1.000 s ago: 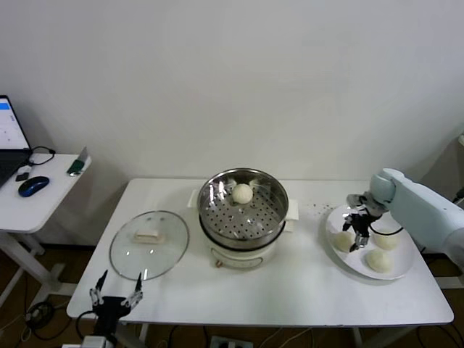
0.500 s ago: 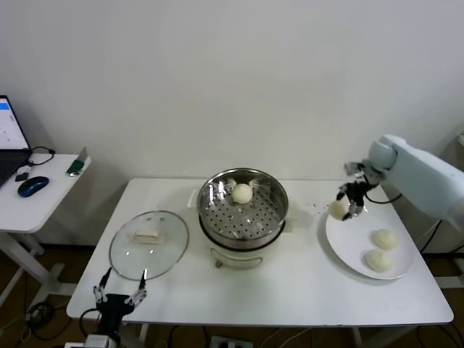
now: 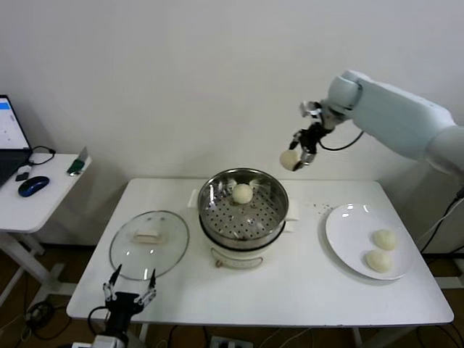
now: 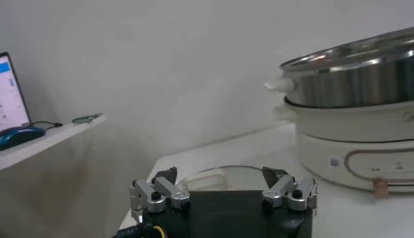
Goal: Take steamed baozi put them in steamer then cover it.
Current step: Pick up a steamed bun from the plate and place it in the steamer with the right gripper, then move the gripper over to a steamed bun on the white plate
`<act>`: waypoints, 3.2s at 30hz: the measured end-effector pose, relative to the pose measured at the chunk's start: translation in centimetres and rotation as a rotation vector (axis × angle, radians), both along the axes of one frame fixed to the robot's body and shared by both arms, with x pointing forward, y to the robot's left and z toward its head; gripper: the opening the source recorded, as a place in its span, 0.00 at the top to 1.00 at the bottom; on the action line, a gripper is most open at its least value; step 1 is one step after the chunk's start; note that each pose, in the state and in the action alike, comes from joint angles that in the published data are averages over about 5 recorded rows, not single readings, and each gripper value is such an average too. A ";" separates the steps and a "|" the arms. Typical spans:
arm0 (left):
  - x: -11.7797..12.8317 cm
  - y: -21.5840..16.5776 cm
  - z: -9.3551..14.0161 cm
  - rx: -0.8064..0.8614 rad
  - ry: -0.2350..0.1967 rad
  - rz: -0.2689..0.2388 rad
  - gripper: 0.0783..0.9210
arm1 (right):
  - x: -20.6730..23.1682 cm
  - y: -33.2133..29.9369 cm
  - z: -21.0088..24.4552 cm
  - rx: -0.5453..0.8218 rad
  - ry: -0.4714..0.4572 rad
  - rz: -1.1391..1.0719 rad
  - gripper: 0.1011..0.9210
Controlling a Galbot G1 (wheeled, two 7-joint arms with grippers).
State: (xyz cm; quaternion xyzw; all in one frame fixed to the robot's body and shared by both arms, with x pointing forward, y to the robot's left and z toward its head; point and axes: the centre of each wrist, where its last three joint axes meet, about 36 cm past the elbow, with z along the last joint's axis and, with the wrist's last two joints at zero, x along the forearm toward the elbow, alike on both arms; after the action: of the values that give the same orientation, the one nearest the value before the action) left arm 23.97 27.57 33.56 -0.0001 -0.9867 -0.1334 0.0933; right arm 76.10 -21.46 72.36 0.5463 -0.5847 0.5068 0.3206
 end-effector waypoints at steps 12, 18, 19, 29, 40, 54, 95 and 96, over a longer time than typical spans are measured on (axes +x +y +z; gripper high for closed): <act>-0.1 0.1 0.7 0.014 -0.009 -0.022 0.12 | -1.4 11.1 -3.9 -0.018 0.070 0.093 0.26; 0.0 0.0 0.8 0.017 -0.012 -0.028 0.12 | -2.1 14.3 -7.0 -0.041 0.113 0.125 0.26; 0.0 0.0 0.8 0.018 -0.012 -0.028 0.12 | -2.2 14.8 -7.5 -0.045 0.120 0.130 0.26; -0.1 0.3 0.7 0.021 -0.007 -0.026 0.12 | -2.8 17.6 -11.7 -0.079 0.164 0.156 0.25; -0.1 0.4 0.6 0.022 -0.005 -0.025 0.12 | -3.0 18.9 -13.6 -0.091 0.170 0.153 0.20; -0.1 0.4 0.6 0.024 -0.005 -0.025 0.12 | -3.0 17.3 -11.9 -0.080 0.166 0.142 0.12; -0.9 -0.8 0.4 0.056 0.033 -0.012 0.12 | -13.8 -25.0 -17.8 -0.274 0.196 -0.140 0.12; -1.0 -0.9 0.3 0.057 0.034 -0.011 0.12 | -14.0 -25.3 -18.4 -0.283 0.201 -0.141 0.12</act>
State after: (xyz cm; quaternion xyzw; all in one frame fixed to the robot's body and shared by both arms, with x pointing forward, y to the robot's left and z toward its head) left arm 23.02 26.66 33.89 -0.0051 -0.9807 -0.1619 0.1094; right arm 62.12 -46.78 53.97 0.5014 -0.5095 0.5032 0.4856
